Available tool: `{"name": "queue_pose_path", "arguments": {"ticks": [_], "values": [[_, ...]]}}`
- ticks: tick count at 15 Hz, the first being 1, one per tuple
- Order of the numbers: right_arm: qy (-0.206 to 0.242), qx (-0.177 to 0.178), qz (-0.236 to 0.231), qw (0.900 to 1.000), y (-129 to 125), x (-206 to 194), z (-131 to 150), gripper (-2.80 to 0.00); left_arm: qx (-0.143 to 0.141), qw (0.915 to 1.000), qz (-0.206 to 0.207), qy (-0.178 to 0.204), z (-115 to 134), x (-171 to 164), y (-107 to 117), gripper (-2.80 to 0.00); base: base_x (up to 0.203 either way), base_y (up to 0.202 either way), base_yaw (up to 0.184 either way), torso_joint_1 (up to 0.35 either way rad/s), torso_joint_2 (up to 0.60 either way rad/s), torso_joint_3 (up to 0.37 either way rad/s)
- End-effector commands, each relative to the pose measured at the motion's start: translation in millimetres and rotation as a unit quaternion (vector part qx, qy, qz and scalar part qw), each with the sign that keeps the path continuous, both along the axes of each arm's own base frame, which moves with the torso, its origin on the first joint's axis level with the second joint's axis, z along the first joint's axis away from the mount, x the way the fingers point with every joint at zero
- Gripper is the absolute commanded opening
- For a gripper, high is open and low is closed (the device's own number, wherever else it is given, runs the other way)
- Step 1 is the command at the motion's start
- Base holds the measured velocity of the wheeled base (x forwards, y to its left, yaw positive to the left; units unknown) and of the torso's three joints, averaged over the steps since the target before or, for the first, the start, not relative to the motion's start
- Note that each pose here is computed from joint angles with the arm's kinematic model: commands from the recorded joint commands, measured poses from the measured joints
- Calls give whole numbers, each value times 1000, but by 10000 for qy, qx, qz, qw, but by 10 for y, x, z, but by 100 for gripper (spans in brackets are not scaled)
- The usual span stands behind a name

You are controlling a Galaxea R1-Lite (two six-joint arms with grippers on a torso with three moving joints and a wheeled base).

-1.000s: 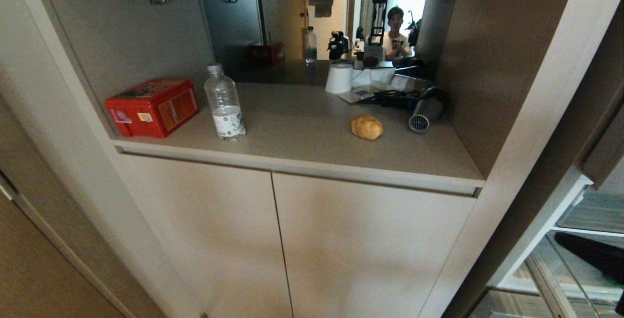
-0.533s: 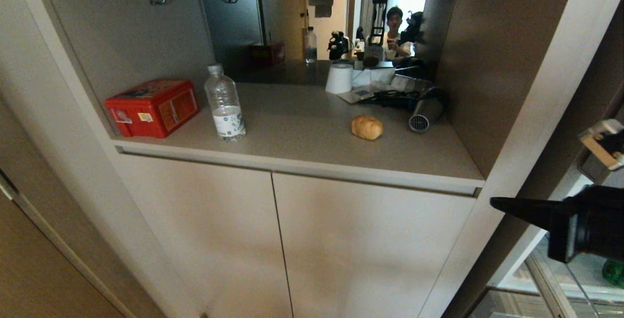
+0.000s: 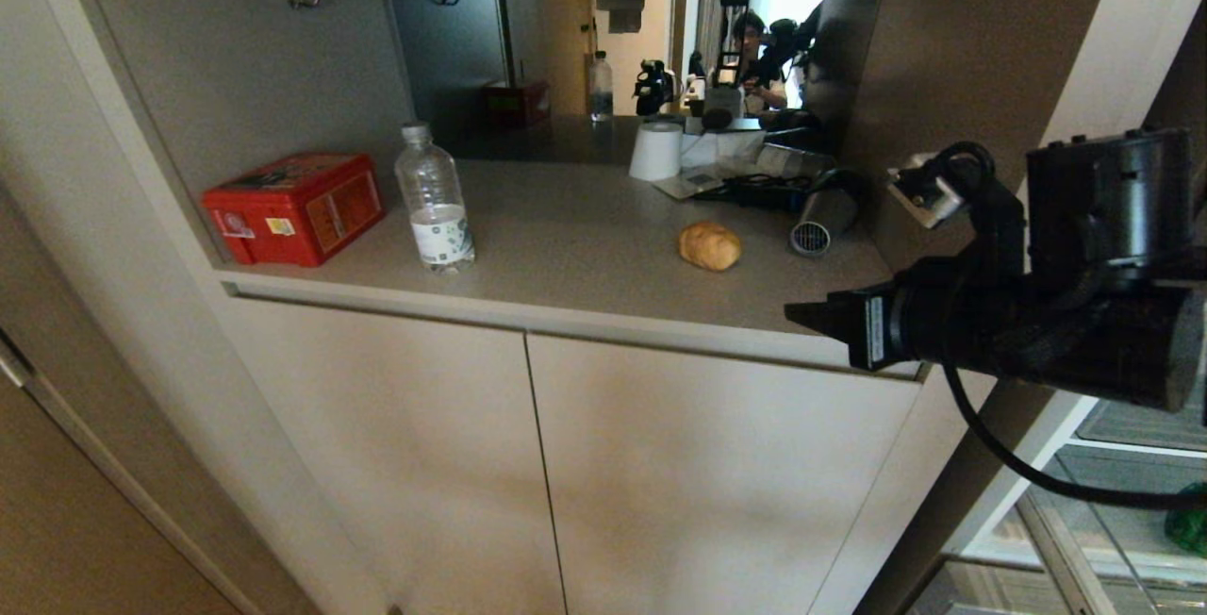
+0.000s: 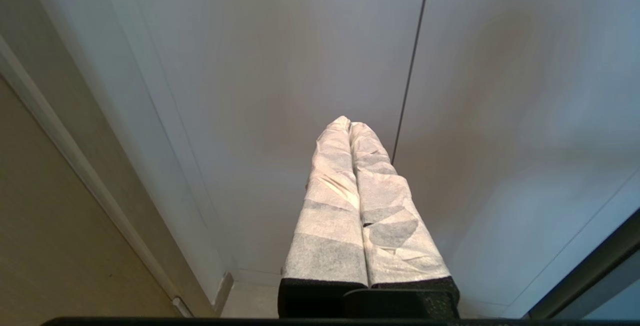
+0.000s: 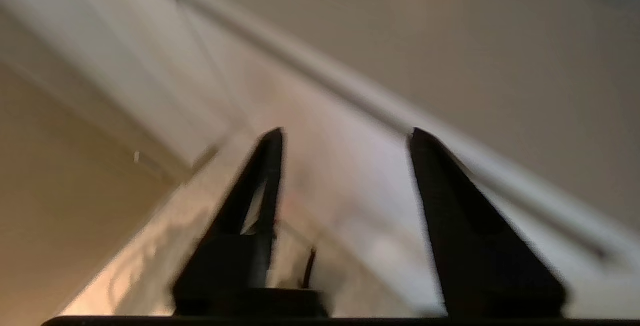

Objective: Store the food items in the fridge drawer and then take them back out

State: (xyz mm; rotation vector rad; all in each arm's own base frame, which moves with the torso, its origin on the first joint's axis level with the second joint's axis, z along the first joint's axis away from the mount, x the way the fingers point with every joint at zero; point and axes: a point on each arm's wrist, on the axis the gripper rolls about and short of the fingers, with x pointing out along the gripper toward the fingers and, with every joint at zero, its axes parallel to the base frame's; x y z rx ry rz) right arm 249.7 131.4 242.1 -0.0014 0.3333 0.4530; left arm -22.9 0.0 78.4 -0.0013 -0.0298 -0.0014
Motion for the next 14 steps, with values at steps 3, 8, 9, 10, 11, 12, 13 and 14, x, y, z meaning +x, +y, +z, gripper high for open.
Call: {"name": "queue_pose_path", "arguments": {"ticks": [3, 8, 9, 10, 11, 12, 13, 14], "values": [[-289, 40, -49, 9996, 325, 697, -156, 0, -1, 10000, -1, 50, -29, 8, 0, -280, 0, 0, 0, 0, 0, 0], [-640, -203, -486, 9966, 491, 1381, -323, 0, -1, 10000, -1, 50, -29, 8, 0, -280, 0, 0, 0, 0, 0, 0], [-737, -247, -535, 9955, 501, 1480, -332, 0, -1, 10000, -1, 50, -29, 8, 0, -280, 0, 0, 0, 0, 0, 0], [-810, -243, -568, 9948, 509, 1560, -335, 0, -1, 10000, -1, 50, -29, 8, 0, -280, 0, 0, 0, 0, 0, 0], [-897, -219, -623, 9938, 503, 1648, -332, 0, -1, 10000, -1, 50, -29, 8, 0, -280, 0, 0, 0, 0, 0, 0], [-1011, -179, -685, 9923, 493, 1740, -336, 0, -1, 10000, -1, 50, -29, 8, 0, -280, 0, 0, 0, 0, 0, 0], [-1122, -139, -745, 9908, 472, 1815, -341, 0, -1, 10000, -1, 50, -29, 8, 0, -280, 0, 0, 0, 0, 0, 0], [-1198, -108, -802, 9895, 445, 1875, -339, 0, -1, 10000, -1, 50, -29, 8, 0, -280, 0, 0, 0, 0, 0, 0]]}}
